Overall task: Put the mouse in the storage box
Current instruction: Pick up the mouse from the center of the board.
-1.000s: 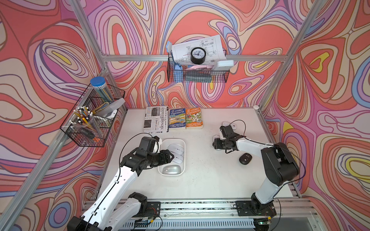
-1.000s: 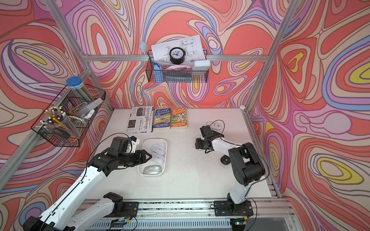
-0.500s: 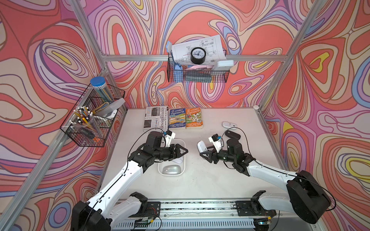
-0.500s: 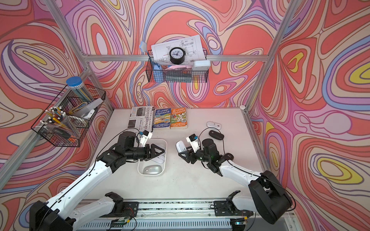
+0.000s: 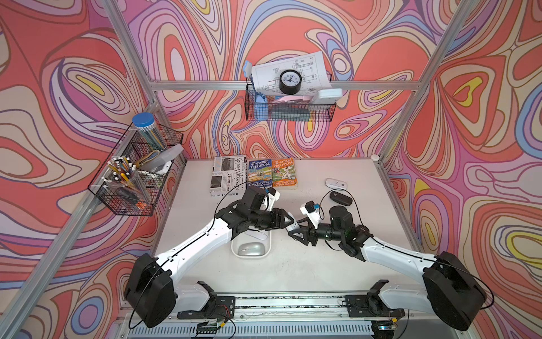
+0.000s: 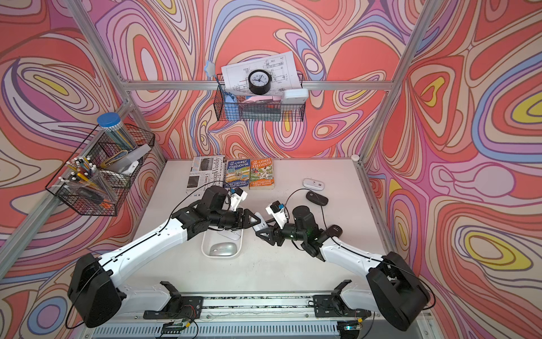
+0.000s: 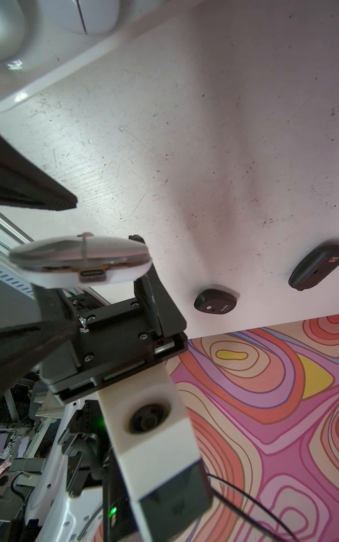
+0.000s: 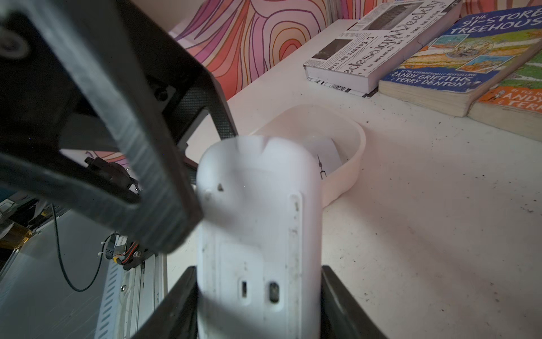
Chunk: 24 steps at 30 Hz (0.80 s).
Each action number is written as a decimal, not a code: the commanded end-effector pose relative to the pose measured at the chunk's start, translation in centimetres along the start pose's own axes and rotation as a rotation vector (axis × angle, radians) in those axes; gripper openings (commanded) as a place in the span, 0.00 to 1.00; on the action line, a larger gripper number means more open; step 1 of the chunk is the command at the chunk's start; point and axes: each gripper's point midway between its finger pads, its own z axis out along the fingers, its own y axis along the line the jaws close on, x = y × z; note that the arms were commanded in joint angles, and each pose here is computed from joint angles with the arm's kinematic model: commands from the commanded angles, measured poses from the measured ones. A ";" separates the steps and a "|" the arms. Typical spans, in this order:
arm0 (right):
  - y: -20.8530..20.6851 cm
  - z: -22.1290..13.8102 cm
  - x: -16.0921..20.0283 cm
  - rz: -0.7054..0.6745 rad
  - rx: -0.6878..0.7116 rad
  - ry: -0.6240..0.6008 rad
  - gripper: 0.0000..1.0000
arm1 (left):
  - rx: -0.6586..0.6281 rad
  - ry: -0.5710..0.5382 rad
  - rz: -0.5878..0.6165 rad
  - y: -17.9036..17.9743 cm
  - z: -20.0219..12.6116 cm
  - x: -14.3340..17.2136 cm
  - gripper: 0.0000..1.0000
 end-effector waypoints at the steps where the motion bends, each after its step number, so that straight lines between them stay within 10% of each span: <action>1: 0.8 0.1 -1.0 -0.039 -0.029 -0.014 0.38 | -0.037 -0.007 0.018 0.4 0.8 -0.9 0.48; 11: 0.3 0.4 -0.4 -0.030 -0.010 0.013 0.48 | -0.045 0.019 0.009 0.4 2.3 -0.9 0.00; 17: -1.5 0.0 -0.3 -0.013 0.107 -0.009 0.96 | -0.257 -0.013 0.064 3.0 0.2 -1.7 0.00; 24: -5.0 -1.1 0.6 0.009 0.317 -0.006 0.98 | -0.674 -0.124 0.200 8.8 -5.2 -4.6 0.00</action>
